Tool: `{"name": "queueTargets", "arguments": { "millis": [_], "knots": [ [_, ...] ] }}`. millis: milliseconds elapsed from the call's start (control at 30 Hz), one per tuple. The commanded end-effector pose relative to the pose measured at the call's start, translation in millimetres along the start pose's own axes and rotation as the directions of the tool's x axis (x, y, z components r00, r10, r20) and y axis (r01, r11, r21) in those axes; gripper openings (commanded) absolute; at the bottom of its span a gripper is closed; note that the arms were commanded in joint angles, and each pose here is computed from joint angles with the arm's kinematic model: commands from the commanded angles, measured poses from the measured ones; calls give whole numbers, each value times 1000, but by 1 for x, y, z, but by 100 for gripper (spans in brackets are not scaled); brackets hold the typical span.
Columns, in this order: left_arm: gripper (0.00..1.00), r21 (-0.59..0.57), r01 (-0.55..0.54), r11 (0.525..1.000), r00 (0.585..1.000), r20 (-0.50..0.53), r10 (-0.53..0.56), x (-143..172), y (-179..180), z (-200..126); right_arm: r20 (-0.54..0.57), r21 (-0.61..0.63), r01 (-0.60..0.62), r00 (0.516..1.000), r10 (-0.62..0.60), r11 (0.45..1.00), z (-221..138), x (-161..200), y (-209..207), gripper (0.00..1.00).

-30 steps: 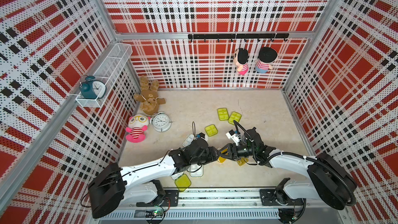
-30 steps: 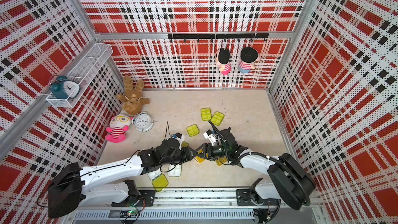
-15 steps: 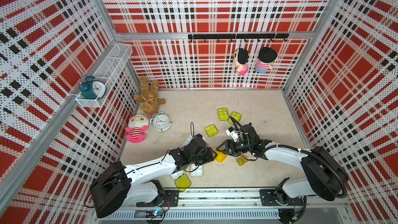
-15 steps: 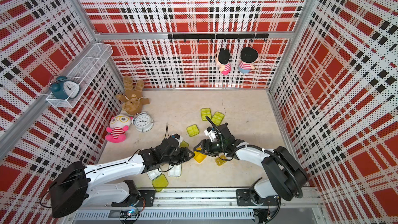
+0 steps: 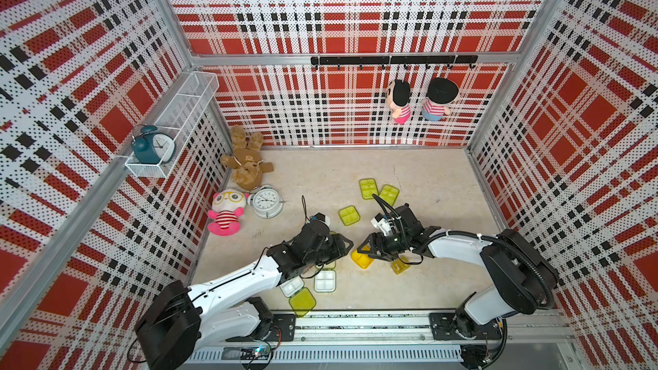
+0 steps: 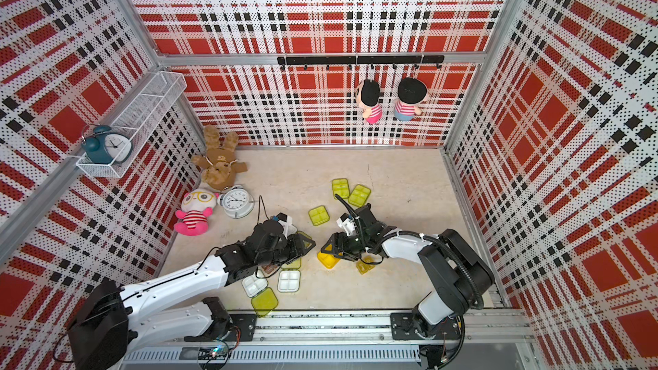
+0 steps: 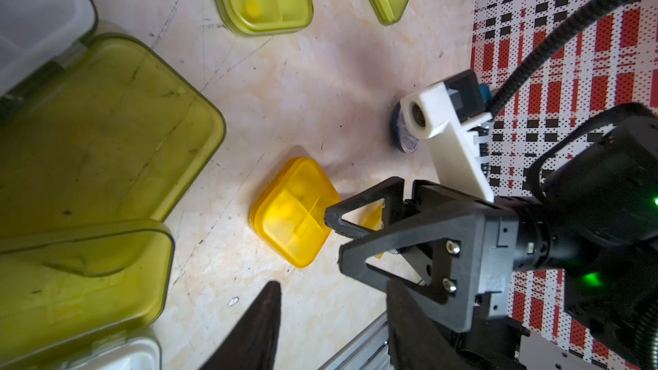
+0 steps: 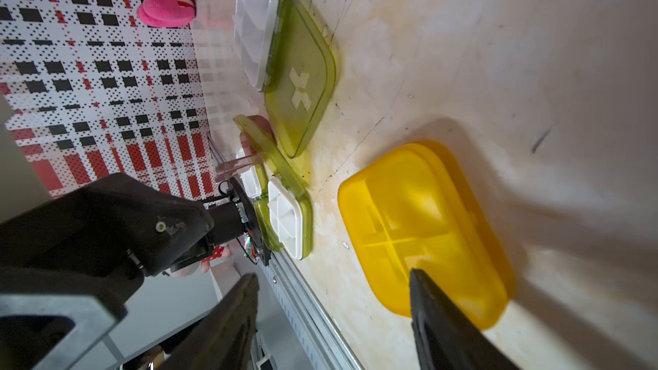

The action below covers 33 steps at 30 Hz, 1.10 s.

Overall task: Close pillboxes
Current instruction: Close the lid on the pillbox.

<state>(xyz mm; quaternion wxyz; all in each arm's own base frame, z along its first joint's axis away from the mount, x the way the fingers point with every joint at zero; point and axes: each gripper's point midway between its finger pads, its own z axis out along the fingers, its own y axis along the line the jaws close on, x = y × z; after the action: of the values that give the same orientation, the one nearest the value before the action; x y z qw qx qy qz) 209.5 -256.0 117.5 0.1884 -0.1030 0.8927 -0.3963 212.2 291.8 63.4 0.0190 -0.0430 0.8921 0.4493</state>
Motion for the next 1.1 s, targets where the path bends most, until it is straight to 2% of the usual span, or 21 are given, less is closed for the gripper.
{"name": "queueTargets", "arguments": {
  "millis": [0,300,500,667,800,1067],
  "knots": [
    [51,-31,2,1000,1000,-2,-2,3,14,-4,-22,107,-37,999,39,994,6,5,-27,70],
    [51,-39,25,999,1000,16,-24,2,24,-12,-53,268,-51,996,68,962,13,13,-58,70],
    [51,-42,32,999,999,22,-31,0,29,-16,-34,360,-45,998,61,932,10,4,-70,70],
    [51,-39,16,999,999,37,-15,-8,25,-21,25,204,76,996,-83,976,2,-15,-9,70],
    [51,-36,9,999,998,61,-7,-17,23,-27,10,77,143,990,-144,987,7,-9,31,70],
    [51,-37,32,999,996,86,-28,-23,30,-40,-15,21,91,996,-91,996,33,2,25,70]
  ]
}}
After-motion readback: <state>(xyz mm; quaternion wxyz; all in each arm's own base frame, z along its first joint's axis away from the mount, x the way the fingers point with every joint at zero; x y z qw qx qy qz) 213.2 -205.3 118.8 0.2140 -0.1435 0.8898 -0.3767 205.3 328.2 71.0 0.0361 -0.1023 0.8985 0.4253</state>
